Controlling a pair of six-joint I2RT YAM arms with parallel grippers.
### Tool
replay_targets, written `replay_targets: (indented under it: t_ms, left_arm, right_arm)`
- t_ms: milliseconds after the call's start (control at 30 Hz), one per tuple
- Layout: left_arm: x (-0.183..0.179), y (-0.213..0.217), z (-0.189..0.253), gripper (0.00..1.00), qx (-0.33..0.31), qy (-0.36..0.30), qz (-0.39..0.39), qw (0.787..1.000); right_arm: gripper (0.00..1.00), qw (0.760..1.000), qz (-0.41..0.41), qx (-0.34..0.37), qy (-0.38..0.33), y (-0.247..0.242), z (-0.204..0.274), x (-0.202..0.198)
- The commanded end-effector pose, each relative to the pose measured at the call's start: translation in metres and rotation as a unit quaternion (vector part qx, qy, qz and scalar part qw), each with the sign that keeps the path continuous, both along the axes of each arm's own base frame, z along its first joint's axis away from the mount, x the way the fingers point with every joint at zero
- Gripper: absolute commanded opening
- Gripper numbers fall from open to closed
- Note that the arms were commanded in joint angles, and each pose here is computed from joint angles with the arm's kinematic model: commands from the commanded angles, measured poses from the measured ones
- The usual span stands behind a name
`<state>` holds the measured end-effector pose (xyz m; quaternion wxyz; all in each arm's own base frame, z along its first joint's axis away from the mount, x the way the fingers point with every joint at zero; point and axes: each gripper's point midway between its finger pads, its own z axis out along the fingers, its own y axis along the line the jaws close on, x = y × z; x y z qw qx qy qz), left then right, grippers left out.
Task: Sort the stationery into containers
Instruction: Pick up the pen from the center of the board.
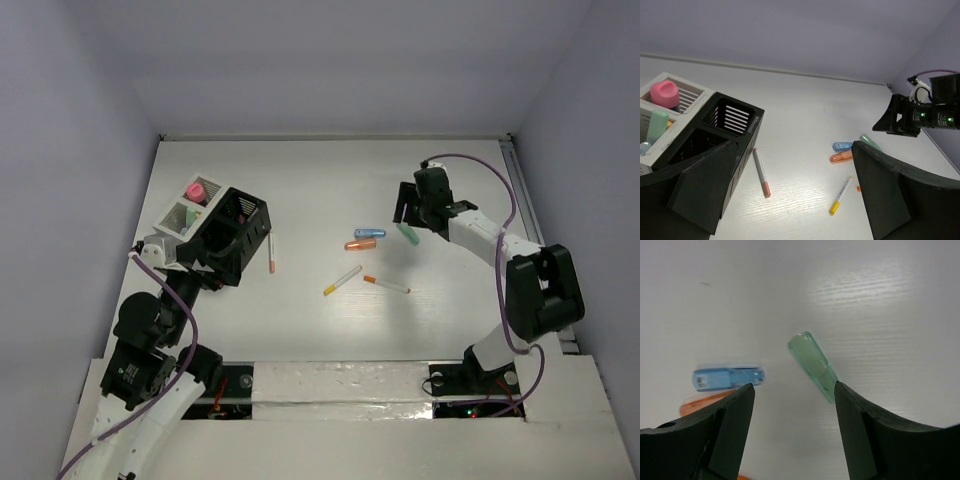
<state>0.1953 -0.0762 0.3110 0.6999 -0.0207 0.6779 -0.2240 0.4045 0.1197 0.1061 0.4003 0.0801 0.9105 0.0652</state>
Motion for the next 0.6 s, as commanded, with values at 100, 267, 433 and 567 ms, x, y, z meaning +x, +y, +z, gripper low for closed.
replay_targets:
  t_ms: [100,267,433,567]
  left_arm:
    - [-0.007,0.001,0.018,0.99,-0.018,-0.031,-0.005,0.999]
    - [-0.007,0.002,0.018,0.99,-0.017,-0.031,-0.004,0.999]
    - [-0.005,0.001,0.017,0.99,-0.015,-0.028,-0.002,0.999]
    - [-0.004,0.001,0.017,0.99,-0.015,-0.025,-0.001,1.000]
  right_arm:
    - [0.72,0.991,0.047,-0.062,0.108,-0.015,-0.043,-0.014]
    - [0.72,0.987,0.045,-0.085,0.131,-0.021,-0.066,-0.003]
    - [0.70,0.983,0.053,-0.099,0.143,-0.018,-0.077,0.013]
    - [0.61,0.982,0.058,-0.102,0.150,-0.018,-0.087,0.015]
